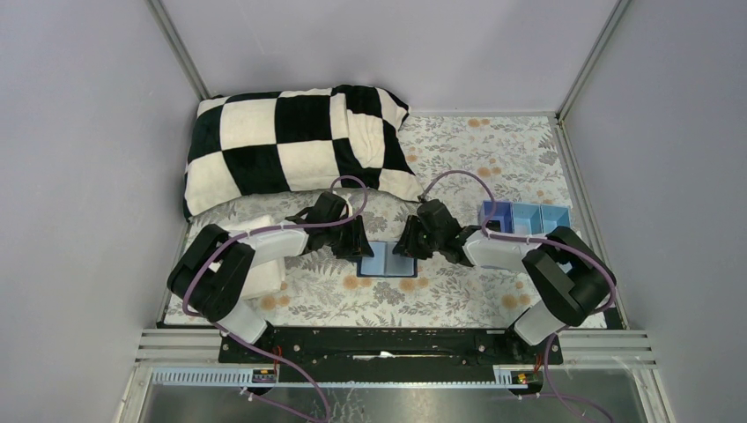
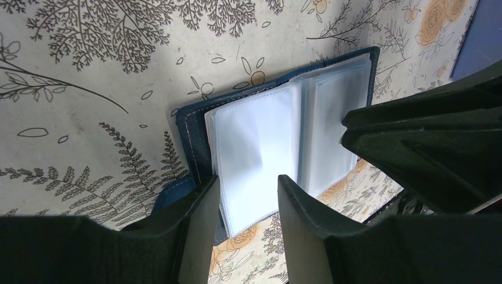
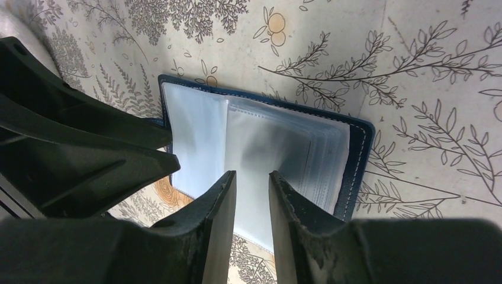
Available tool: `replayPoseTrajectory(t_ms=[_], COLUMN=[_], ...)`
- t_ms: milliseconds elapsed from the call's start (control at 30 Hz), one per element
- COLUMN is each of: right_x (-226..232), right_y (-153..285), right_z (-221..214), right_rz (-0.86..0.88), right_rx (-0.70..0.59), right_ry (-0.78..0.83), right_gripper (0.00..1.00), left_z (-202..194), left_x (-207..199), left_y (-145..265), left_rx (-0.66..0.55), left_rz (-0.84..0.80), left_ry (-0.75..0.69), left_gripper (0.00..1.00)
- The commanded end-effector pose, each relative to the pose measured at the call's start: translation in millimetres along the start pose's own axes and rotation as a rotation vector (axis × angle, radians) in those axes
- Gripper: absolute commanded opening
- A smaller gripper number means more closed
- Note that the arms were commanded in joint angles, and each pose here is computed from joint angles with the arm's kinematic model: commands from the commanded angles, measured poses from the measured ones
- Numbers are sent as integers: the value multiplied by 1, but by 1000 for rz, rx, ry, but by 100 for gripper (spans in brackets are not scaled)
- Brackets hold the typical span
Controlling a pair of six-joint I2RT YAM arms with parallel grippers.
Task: Take the credit cards out of the card holder
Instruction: Remove the credit card from the card holder.
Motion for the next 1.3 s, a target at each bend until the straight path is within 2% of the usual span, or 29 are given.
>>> replayPoseTrajectory(t_ms=[0, 67, 233, 300, 400, 633, 900, 1267], right_x=[-2, 0, -5, -6, -10, -12, -8, 12], right_y=[-1, 4, 29, 31, 26, 8, 8, 6], right_z=[-4, -1, 11, 13, 7, -12, -8, -7], right_rz=[8, 1, -23, -35, -61, 13, 18, 114], right_rx=[31, 7, -171, -189, -132, -7, -10, 33], right_ry=[-8, -1, -38, -26, -11, -67, -44, -10], right_gripper=[34, 34, 36, 37, 37, 35, 35, 35], left_z=[-6, -6, -8, -9, -9, -9, -9, -9], left_x=[16, 16, 18, 18, 18, 17, 17, 16], left_y=[-8, -7, -8, -8, -9, -9, -10, -10], left_rx=[20, 19, 21, 25, 30, 32, 39, 40], left_rz=[80, 82, 89, 87, 85, 82, 71, 59], left_ry=[-16, -16, -13, -13, -14, -15, -20, -26], left_gripper=[46, 46, 46, 46, 46, 46, 46, 46])
Point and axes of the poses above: each gripper's point midway between its finger pads, its own y axis back along the fingers, its own x axis along the line the jaws close on, z = x × y, the point moved 7 cm from there along y, back along the fingers, and after that the axes turned 5 degrees about -y, right-handed, at the moved point
